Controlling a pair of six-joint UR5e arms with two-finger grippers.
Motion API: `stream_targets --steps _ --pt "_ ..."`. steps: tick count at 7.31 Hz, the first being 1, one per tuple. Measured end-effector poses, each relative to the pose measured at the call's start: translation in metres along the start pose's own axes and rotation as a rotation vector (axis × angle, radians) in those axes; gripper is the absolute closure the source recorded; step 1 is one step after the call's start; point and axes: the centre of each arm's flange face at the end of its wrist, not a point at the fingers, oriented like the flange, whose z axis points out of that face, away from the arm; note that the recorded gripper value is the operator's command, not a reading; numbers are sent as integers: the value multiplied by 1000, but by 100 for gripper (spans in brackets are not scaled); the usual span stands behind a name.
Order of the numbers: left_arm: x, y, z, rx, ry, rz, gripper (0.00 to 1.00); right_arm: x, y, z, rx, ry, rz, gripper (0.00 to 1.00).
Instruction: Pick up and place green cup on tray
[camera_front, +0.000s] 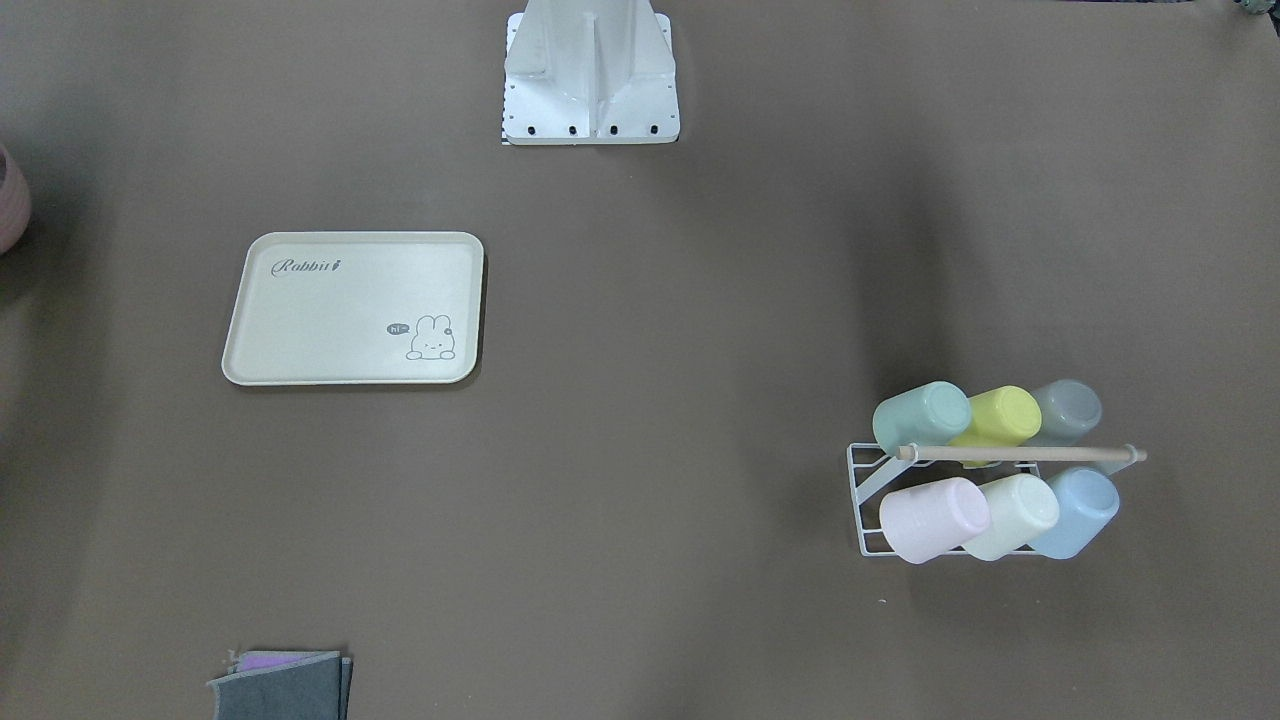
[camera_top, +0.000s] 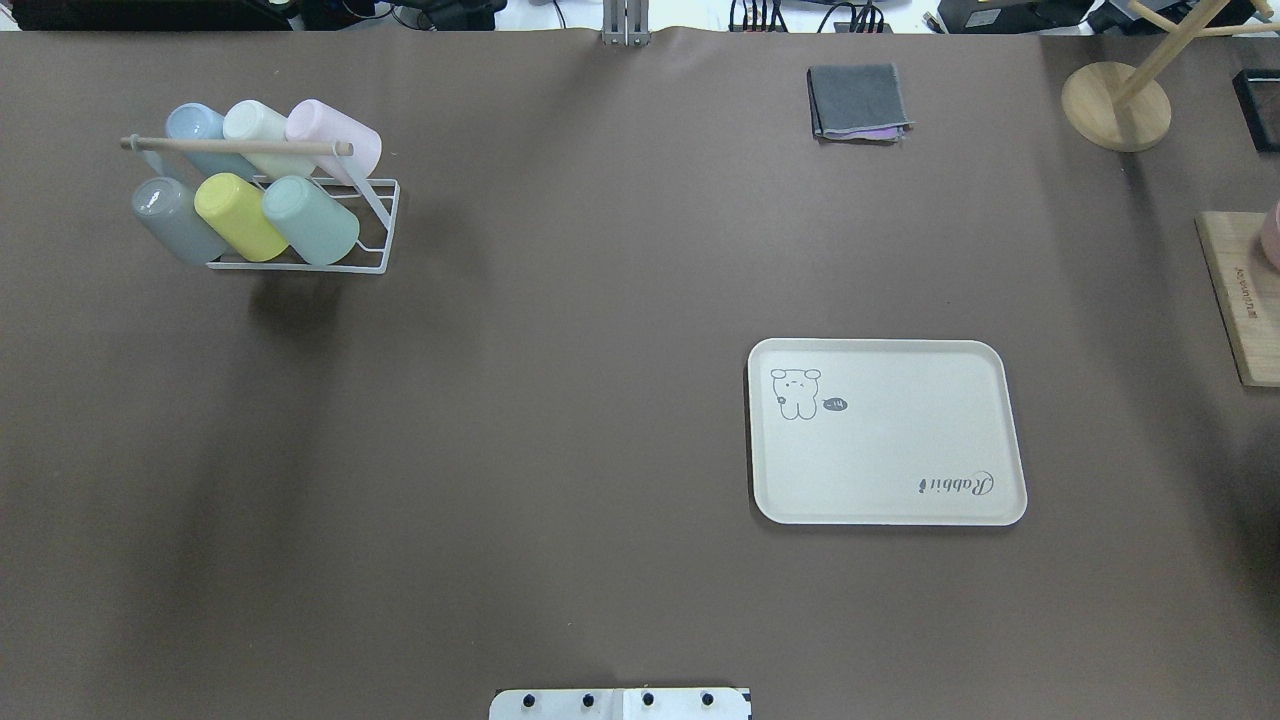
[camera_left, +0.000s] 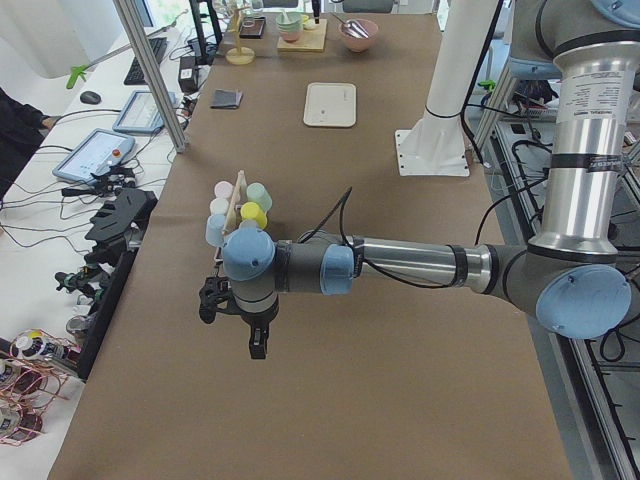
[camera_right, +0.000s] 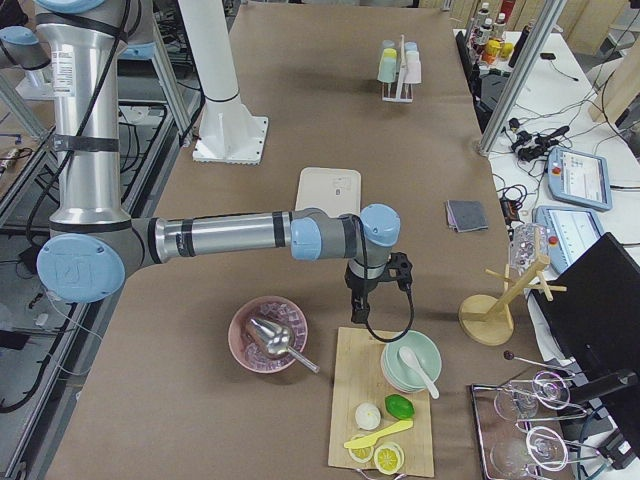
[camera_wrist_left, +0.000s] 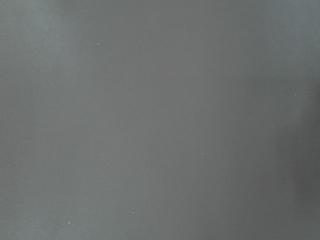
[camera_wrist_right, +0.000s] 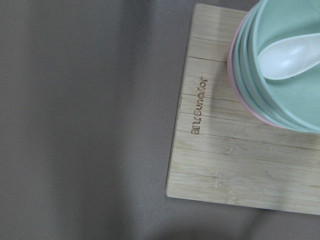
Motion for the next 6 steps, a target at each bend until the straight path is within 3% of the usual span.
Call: stream_targets --steps 6 --pt "-2 6 3 -6 6 -9 2 7 1 -6 12 0 13 0"
